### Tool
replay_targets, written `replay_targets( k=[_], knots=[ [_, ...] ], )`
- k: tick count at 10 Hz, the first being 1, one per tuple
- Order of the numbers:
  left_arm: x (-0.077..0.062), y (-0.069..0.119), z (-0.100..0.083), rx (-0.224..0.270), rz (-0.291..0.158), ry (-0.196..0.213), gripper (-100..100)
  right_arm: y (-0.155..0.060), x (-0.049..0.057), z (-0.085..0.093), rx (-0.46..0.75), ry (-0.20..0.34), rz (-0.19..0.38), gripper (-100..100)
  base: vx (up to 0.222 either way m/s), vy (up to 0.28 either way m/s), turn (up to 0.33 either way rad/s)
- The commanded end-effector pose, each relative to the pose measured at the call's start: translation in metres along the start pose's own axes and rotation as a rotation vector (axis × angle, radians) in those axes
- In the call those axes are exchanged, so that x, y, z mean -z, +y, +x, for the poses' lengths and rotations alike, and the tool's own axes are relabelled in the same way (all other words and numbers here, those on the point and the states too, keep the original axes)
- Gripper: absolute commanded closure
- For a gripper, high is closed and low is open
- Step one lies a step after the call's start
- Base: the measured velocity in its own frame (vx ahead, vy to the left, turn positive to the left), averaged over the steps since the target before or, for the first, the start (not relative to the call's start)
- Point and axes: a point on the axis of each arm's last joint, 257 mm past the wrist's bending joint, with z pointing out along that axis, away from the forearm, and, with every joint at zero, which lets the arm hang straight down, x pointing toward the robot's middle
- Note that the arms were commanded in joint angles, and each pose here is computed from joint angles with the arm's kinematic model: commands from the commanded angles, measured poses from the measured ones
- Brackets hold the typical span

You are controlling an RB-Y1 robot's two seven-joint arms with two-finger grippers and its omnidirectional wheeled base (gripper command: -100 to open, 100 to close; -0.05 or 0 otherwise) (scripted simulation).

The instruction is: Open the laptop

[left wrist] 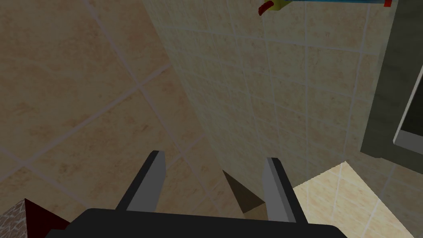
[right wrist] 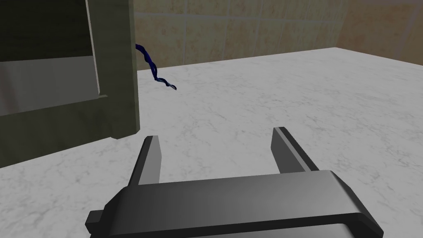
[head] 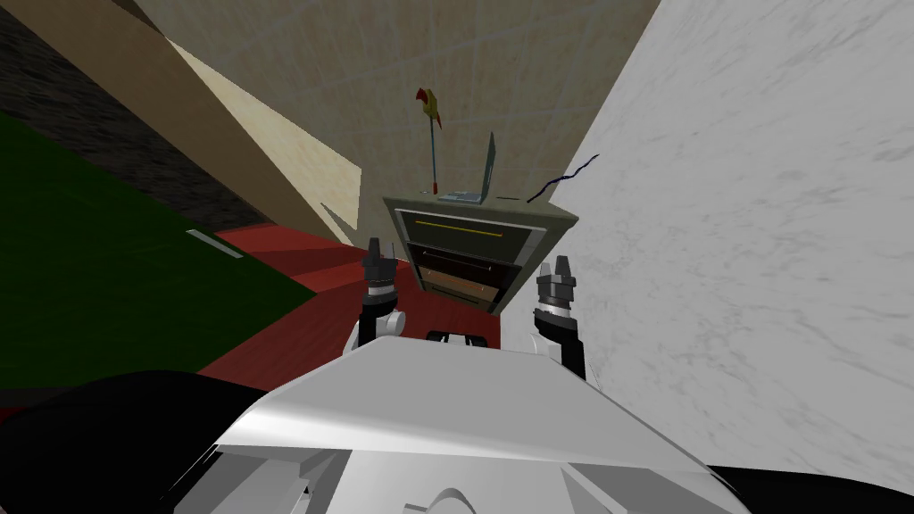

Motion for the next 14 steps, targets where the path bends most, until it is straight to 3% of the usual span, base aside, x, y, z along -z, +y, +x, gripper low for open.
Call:
replay_targets(
  k=[1, 2, 5, 8, 14],
  knots=[
    [0.0, 0.0, 0.0, 0.0, 0.0, 0.0, 0, 0.0, 0.0, 0.0, 0.0, 0.0, 0.0, 0, 0.0, 0.0, 0.0],
    [-0.005, 0.002, 0.008, -0.005, 0.0, 0.049, -100, 0.0, 0.0, 0.0, 0.0, 0.0, 0.0, 0, 0.013, -0.008, -0.008],
    [-0.024, 0.01, 0.026, -0.007, -0.012, 0.139, -100, 0.0, 0.0, 0.0, 0.0, 0.0, 0.001, 0, 0.028, -0.023, -0.018],
    [-0.038, 0.01, 0.035, -0.001, -0.003, 0.166, -100, 0.0, 0.0, 0.0, 0.0, 0.0, 0.001, 0, 0.022, -0.018, -0.011],
    [-0.08, 0.016, 0.06, 0.012, -0.011, 0.226, -100, 0.0, 0.0, 0.0, 0.0, 0.0, 0.001, 0, 0.029, -0.02, -0.016]
  ],
)
